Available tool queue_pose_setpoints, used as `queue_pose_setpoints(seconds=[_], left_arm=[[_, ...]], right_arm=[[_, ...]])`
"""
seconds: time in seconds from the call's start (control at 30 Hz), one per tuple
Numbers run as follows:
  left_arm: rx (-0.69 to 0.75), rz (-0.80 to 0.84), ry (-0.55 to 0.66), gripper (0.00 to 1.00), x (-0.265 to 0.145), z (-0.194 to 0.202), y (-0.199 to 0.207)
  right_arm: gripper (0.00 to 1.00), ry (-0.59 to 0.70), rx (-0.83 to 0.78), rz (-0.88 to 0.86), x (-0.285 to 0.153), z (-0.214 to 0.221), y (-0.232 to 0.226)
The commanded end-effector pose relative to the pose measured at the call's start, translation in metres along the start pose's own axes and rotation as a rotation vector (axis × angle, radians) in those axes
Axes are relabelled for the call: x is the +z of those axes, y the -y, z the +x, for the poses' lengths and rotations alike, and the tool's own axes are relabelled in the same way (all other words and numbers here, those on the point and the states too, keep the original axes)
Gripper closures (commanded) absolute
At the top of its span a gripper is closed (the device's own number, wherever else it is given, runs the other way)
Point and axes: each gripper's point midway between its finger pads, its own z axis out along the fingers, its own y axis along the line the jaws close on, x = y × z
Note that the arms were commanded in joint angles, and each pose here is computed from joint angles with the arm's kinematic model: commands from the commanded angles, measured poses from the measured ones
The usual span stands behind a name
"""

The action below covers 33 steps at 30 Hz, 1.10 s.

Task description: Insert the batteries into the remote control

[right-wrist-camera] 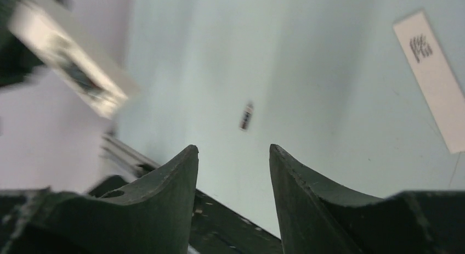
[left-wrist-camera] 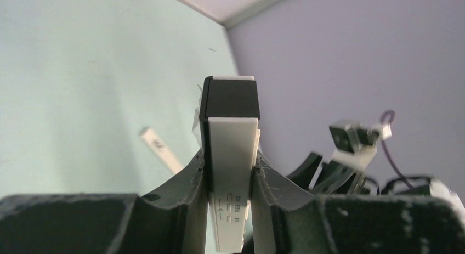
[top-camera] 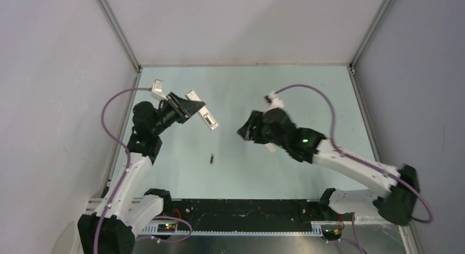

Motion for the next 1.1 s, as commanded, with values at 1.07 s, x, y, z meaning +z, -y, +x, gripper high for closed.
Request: queue_pose_setpoints(seconds=[1.07], left_arm=[[0.25,-0.904,0.273,1.0,-0.137,-0.042,-0.125]], right_arm=[[0.48,-0.344,-0.483,0.459,0.18,0.195,0.054]])
